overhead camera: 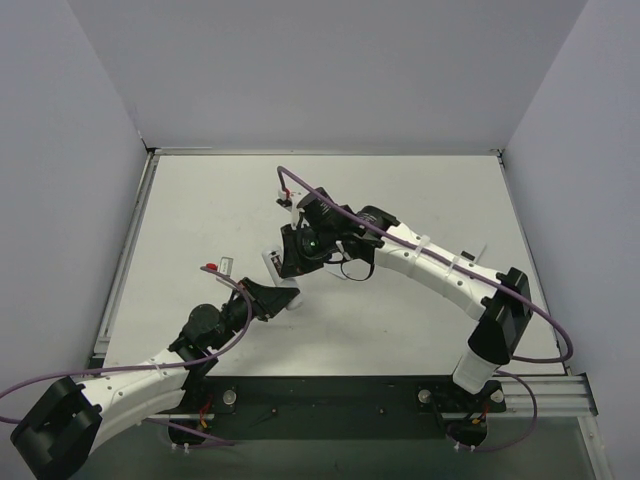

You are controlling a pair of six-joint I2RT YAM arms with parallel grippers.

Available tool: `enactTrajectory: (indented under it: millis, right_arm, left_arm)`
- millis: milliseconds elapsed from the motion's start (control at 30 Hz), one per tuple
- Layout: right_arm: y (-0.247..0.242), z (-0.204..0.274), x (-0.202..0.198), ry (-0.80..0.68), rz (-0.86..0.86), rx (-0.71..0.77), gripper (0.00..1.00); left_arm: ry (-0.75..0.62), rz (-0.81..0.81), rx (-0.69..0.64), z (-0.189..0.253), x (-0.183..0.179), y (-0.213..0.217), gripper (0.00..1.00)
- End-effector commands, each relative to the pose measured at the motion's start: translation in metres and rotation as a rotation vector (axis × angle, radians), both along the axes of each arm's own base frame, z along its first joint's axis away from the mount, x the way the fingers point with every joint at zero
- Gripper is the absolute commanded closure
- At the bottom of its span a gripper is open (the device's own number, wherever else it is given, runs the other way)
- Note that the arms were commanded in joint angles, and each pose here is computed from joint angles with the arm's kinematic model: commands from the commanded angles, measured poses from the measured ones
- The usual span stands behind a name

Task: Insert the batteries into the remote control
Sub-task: Load the battery into the remote control.

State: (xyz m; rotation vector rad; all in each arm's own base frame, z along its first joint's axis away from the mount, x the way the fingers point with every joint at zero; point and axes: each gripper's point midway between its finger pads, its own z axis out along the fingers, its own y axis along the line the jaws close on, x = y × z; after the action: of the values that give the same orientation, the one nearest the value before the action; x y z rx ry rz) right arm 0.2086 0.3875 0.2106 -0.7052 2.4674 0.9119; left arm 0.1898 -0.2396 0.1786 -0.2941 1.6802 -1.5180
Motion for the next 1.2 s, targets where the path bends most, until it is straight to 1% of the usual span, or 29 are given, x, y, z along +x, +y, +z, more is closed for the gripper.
enactTrajectory:
  millis: [0, 267, 533, 567, 1167]
  right_arm:
    - [0.003, 0.01, 0.001, 0.003, -0.018, 0.004, 1.0]
    - [0.003, 0.004, 0.001, 0.021, -0.029, -0.014, 1.0]
    - [0.006, 0.004, 0.004, 0.018, -0.033, -0.017, 1.0]
    - [0.006, 0.004, 0.006, 0.014, -0.039, -0.018, 1.0]
    - [0.011, 0.002, 0.002, 0.036, -0.027, -0.019, 1.0]
  left_arm:
    - [-0.043, 0.004, -0.027, 0.003, -0.004, 0.004, 1.0]
    - [-0.045, 0.016, -0.028, 0.004, -0.003, 0.005, 1.0]
    - [-0.046, -0.004, -0.014, 0.0, -0.006, 0.002, 1.0]
    - [-0.064, -0.007, -0.031, 0.011, -0.005, -0.001, 1.0]
    - [-0.077, -0.004, -0.052, 0.02, -0.007, 0.001, 1.0]
